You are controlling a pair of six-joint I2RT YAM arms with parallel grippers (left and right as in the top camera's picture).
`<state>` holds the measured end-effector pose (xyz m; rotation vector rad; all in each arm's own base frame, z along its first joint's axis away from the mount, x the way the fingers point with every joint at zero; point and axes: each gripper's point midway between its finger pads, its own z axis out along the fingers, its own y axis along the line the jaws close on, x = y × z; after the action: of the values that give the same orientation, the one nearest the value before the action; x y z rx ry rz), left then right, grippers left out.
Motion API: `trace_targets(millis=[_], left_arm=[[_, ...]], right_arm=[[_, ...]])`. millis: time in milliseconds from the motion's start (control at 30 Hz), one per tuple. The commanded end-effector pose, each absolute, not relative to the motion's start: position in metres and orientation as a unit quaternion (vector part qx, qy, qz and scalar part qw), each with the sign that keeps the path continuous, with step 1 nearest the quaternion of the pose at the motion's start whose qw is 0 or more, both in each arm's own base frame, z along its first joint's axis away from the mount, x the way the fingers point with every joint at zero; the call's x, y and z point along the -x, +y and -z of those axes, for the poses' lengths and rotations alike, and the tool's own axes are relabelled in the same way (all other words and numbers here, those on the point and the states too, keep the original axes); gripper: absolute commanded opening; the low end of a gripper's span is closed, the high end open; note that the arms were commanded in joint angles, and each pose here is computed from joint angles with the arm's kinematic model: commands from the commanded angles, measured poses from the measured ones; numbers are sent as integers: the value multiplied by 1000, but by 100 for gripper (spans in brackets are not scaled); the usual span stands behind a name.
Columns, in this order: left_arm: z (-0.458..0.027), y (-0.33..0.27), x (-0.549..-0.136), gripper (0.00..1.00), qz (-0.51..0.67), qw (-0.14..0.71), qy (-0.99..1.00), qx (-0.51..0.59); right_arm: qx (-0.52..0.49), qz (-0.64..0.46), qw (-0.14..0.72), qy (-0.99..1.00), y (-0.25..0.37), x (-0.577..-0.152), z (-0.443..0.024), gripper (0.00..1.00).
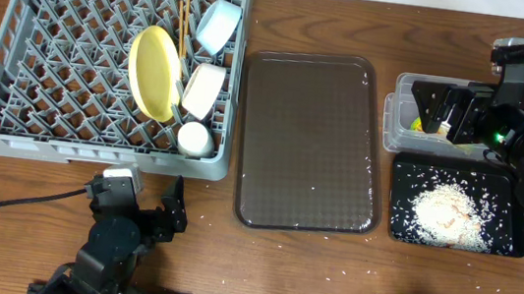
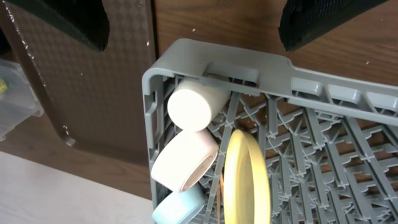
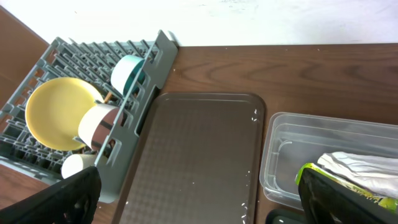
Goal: Sort waste into correct bins and load items into the dishwasher
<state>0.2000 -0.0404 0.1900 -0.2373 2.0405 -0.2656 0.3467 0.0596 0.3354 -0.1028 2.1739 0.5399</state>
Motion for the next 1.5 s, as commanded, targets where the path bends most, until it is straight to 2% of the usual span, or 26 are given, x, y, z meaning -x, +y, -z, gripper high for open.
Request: trace_targets(millis=[0, 500, 833, 1100, 1467], left_arm=[[-191, -39, -199, 87, 110, 512, 846, 101], [-192, -32, -201, 87, 85, 521, 844, 98], [-177, -3, -218, 88, 54, 538, 825, 164], [-164, 8, -244, 88, 71, 620, 768, 144], [-152, 32, -240, 88, 28, 654, 741, 151]], right_arm=[[45, -212, 439, 872, 58, -347, -338, 99], [45, -212, 440, 872, 58, -347, -338, 99], [45, -212, 440, 872, 58, -347, -338, 99], [45, -212, 440, 872, 58, -347, -338, 99], [45, -212, 440, 872, 58, -347, -338, 99]])
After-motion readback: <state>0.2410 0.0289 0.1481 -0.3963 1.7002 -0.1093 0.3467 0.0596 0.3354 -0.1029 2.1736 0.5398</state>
